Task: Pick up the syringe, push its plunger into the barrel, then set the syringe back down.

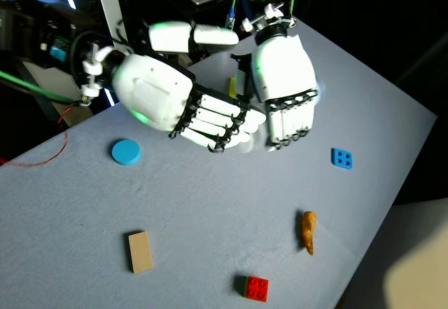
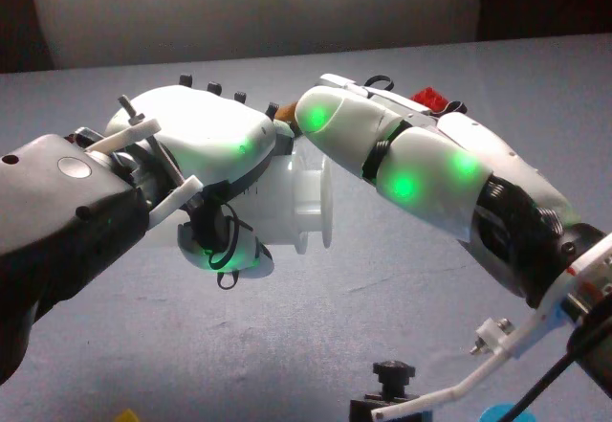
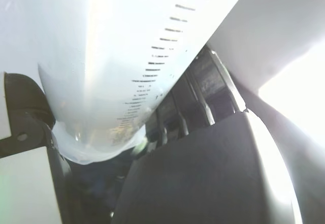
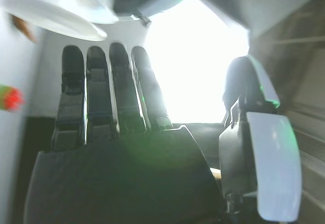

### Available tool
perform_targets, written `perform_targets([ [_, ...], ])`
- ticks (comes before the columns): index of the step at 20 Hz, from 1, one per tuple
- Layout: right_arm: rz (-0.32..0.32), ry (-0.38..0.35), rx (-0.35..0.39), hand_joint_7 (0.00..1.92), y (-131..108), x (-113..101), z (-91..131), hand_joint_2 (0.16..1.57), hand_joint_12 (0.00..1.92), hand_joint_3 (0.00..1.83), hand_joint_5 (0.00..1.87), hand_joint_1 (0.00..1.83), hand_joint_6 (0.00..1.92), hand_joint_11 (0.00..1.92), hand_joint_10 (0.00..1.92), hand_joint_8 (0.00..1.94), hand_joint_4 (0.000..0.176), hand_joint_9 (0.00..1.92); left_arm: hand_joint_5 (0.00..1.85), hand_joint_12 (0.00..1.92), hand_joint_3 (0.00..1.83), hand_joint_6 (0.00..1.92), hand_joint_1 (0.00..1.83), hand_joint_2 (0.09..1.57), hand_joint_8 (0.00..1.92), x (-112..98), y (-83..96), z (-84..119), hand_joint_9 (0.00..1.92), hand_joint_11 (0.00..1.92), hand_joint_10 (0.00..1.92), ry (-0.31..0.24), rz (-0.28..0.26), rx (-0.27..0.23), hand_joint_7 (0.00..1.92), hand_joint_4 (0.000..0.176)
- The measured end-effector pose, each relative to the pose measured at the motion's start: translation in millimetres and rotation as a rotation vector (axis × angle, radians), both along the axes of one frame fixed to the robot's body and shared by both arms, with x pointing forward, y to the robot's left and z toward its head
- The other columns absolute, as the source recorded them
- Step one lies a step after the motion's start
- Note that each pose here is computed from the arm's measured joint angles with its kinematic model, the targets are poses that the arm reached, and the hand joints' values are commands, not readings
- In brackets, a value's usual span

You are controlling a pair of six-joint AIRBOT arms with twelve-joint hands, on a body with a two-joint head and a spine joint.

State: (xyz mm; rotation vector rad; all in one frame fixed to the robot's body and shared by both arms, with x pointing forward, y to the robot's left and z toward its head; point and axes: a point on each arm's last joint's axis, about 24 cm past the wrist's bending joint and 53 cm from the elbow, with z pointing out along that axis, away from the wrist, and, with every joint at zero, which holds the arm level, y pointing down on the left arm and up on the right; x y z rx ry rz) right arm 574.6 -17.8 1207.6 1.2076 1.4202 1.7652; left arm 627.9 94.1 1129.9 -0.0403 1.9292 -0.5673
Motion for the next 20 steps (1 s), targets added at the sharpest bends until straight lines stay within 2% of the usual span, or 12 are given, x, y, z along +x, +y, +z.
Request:
perform_targets([
  [1,0.005,-0.006,-0.018,0.25,-1,0,-1,1.12,0.67,0.00,0.23,0.12,0.00,0.00,0.00,0.00,0.000,0.22,0.98,1.30,0.00,0.90,1.38,1.12,1.10,0,0.1,0,0.90,0.76,1.27,-0.001,0.000,0.001,0.91,0.000],
  [3,-0.009,-0.029,-0.059,0.25,-11,3,1,1.13,0.67,0.00,0.23,0.15,0.00,0.00,0.00,0.00,0.000,0.22,0.92,1.34,0.00,0.95,1.37,1.14,1.17,0,1.5,0,0.86,0.75,1.34,-0.003,0.004,0.005,0.88,0.000],
  [5,-0.035,-0.061,-0.100,0.24,-24,7,4,1.13,0.69,0.00,0.23,0.16,0.00,0.00,0.00,0.00,0.000,0.22,0.95,1.35,0.00,0.93,1.37,1.14,1.16,0,1.1,-1,0.87,0.76,1.32,-0.001,0.004,0.003,0.88,0.000],
  [7,-0.054,-0.069,-0.165,0.28,-37,10,-3,1.12,0.76,0.00,0.25,0.15,0.00,0.00,0.01,0.01,0.000,0.25,0.91,1.39,0.00,0.96,1.37,1.15,1.22,-3,-1.1,-1,0.83,0.74,1.38,-0.002,-0.003,0.007,0.85,0.000],
  [9,-0.039,-0.091,-0.267,0.26,-41,16,-14,1.13,0.72,0.00,0.24,0.12,0.00,0.00,0.00,0.00,0.000,0.23,0.96,1.35,0.00,0.87,1.37,1.14,1.19,-5,-3.7,-5,0.86,0.78,1.34,0.005,-0.007,0.009,0.88,0.000],
  [13,-0.024,-0.168,-0.417,0.25,-47,26,-15,1.13,0.74,0.00,0.24,0.13,0.00,0.00,0.00,0.00,0.000,0.23,0.96,1.38,0.00,0.88,1.37,1.14,1.22,-7,-10.5,-7,0.84,0.74,1.37,0.008,-0.015,0.004,0.85,0.000],
  [15,-0.019,-0.179,-0.478,0.27,-51,27,-17,1.13,0.75,0.00,0.26,0.14,0.01,0.00,0.01,0.01,0.000,0.25,0.95,1.37,0.00,0.89,1.37,1.15,1.24,-9,-12.5,-10,0.84,0.75,1.36,0.016,-0.019,0.006,0.84,0.000],
  [17,0.002,-0.223,-0.535,0.29,-48,24,-19,1.12,0.80,0.00,0.28,0.12,0.01,0.00,0.01,0.01,0.000,0.27,0.93,1.39,0.00,0.93,1.37,1.15,1.22,-11,-18.1,-14,0.85,0.71,1.36,0.023,-0.028,0.005,0.85,0.000],
  [20,0.029,-0.247,-0.565,0.27,-41,20,-20,1.12,0.79,0.00,0.26,0.13,0.00,0.00,0.00,0.00,0.000,0.25,0.96,1.36,0.00,0.88,1.38,1.13,1.14,-15,-30.3,-22,0.89,0.76,1.29,0.035,-0.052,0.004,0.90,0.000],
])
